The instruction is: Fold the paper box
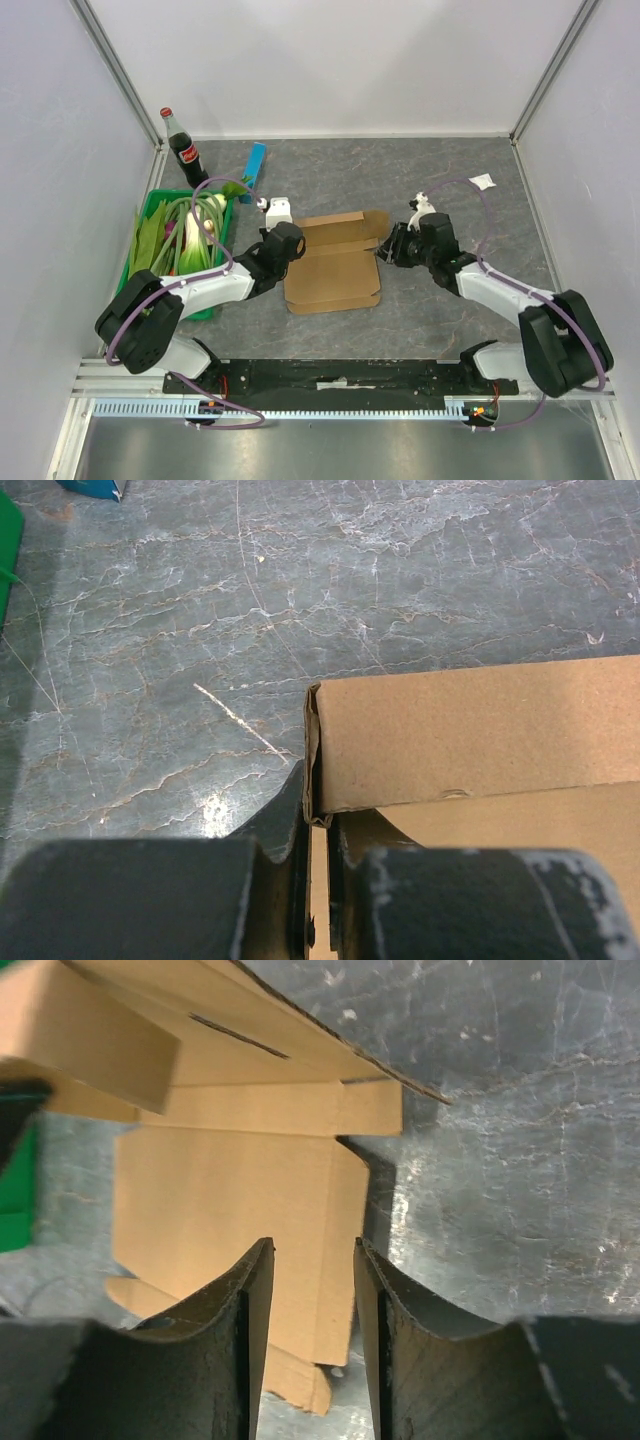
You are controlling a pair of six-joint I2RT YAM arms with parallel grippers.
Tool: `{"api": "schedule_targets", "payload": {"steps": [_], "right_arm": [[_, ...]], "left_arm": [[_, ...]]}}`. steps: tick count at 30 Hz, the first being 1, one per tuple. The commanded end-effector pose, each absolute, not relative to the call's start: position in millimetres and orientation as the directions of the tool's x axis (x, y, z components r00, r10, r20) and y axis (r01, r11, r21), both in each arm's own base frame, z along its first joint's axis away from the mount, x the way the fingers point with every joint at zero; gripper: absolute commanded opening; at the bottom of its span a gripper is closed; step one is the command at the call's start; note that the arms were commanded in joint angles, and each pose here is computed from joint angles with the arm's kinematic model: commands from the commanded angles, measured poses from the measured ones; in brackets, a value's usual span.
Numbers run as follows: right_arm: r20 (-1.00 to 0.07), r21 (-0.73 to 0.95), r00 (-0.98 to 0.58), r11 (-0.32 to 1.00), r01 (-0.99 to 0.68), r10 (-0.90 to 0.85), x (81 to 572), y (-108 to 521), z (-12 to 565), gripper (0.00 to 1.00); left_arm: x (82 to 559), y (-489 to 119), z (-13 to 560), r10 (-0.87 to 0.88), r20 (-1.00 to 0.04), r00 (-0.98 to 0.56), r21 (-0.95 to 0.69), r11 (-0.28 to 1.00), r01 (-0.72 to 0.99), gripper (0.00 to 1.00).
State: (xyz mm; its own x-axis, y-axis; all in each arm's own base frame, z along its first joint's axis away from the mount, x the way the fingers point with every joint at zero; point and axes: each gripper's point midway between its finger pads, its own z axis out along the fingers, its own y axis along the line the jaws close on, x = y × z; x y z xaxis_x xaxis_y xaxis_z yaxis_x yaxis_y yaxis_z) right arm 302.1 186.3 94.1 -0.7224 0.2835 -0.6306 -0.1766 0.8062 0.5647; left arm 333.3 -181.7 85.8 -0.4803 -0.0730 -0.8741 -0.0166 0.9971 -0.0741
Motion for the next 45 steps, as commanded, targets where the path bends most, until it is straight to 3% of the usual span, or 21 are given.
{"api": "schedule_targets", "payload": {"steps": [1,9,21,34,45], "right_arm": [[-0.726,0.45,-0.64,0.877,-0.168,0.25,329,175,84,0.47],[-0.722,0.498,-0.609,0.857,-0.129,0.328,343,179,69,0.48],[-0.697,0.555,-0.587,0.828,-0.076,0.413,356,183,44,0.39],[-0.727,0.582,-0.556,0.791,-0.188,0.403,360,203,60,0.27],[-0.714,0.613,-0.576,0.752,-0.241,0.398,353,228,68,0.28]], "left_arm": [[338,-183,100,-0.122,-0.892,-0.436,-0.113,0.992,-0.047,0.02],[340,-185,101,-0.097,-0.901,-0.423,-0.086,0.995,-0.045,0.02],[337,-186,98,-0.07,-0.903,-0.424,-0.057,0.997,-0.042,0.02],[337,-187,101,-0.057,-0.907,-0.417,-0.047,0.998,-0.035,0.02],[338,-192,103,-0.048,-0.908,-0.417,-0.042,0.999,-0.023,0.02]]}}
